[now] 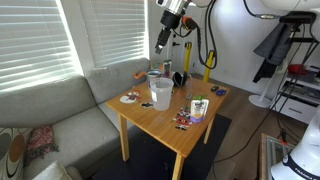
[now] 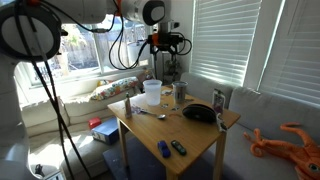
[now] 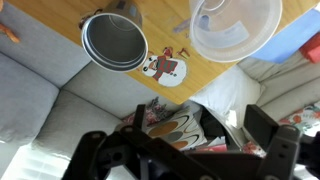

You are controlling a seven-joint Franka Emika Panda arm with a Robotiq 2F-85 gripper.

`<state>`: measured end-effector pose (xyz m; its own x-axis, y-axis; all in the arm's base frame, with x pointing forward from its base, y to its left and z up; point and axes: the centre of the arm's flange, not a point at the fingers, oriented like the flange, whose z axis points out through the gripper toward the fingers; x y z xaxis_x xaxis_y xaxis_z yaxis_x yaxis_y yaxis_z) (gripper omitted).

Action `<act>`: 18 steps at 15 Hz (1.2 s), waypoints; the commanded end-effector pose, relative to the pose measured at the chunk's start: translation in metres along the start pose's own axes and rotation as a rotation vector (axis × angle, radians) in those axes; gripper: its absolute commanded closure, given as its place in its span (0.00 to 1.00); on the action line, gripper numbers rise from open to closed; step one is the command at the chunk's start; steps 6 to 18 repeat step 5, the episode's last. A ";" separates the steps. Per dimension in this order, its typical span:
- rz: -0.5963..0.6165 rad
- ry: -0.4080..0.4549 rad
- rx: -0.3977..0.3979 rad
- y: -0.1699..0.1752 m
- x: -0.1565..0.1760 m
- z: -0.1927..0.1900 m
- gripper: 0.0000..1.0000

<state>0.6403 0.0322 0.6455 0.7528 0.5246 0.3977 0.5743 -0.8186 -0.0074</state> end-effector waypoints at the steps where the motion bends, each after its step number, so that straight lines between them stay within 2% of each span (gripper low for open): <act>1: 0.009 0.004 -0.001 0.006 -0.003 0.000 0.00; 18: 0.000 0.001 0.005 0.002 0.000 0.003 0.00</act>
